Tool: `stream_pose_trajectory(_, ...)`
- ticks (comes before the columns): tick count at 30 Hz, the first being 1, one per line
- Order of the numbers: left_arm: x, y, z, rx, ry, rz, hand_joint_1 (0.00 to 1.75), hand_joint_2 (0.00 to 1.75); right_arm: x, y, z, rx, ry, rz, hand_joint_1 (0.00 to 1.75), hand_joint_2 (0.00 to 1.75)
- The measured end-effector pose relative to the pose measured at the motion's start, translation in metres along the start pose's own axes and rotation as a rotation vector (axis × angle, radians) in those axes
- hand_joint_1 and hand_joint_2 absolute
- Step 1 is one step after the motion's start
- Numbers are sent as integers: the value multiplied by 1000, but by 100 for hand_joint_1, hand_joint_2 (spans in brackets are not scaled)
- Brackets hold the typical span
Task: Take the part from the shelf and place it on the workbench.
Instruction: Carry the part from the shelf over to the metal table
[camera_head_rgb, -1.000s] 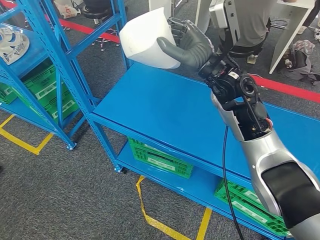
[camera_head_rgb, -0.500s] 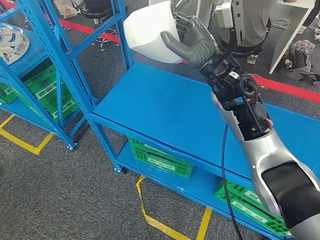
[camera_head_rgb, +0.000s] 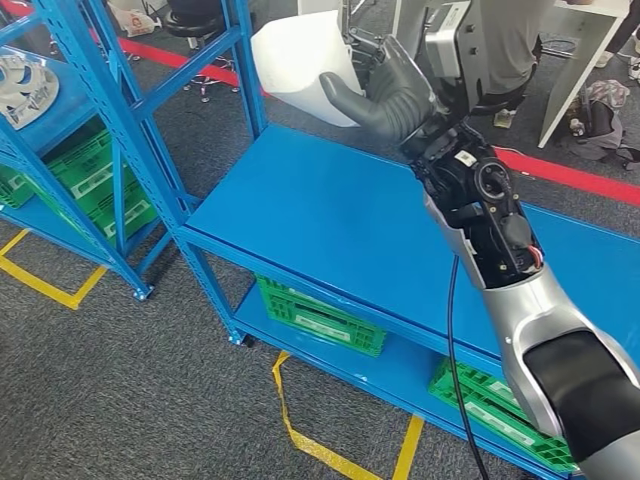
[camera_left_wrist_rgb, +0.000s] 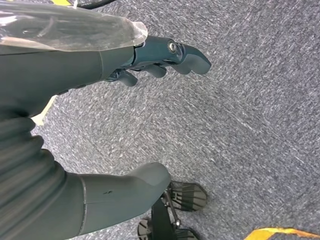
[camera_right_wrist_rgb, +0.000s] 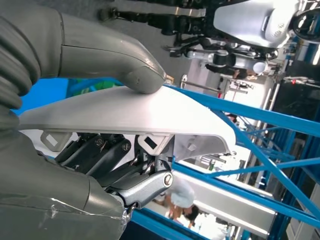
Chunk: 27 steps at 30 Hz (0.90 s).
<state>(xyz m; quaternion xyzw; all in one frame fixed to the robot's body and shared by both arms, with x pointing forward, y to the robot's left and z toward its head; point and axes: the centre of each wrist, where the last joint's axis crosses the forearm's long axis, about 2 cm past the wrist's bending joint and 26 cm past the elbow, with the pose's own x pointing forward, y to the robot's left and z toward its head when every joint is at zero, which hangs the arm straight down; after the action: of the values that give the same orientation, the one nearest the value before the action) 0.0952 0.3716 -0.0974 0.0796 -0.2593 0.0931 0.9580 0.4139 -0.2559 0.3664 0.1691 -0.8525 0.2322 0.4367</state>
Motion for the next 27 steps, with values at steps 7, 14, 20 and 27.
stream_pose_trajectory(7,0,0,0,0,28,-1,0,175,-2,4,4,6,-9,7,175,175)
stream_pose_trajectory(14,0,0,0,0,34,1,0,175,-3,5,6,6,-9,17,175,175)
stream_pose_trajectory(20,0,0,0,-2,32,2,0,175,-3,5,8,1,-10,16,175,175)
stream_pose_trajectory(27,1,2,0,-2,29,0,0,175,-2,5,10,-3,-13,15,175,175)
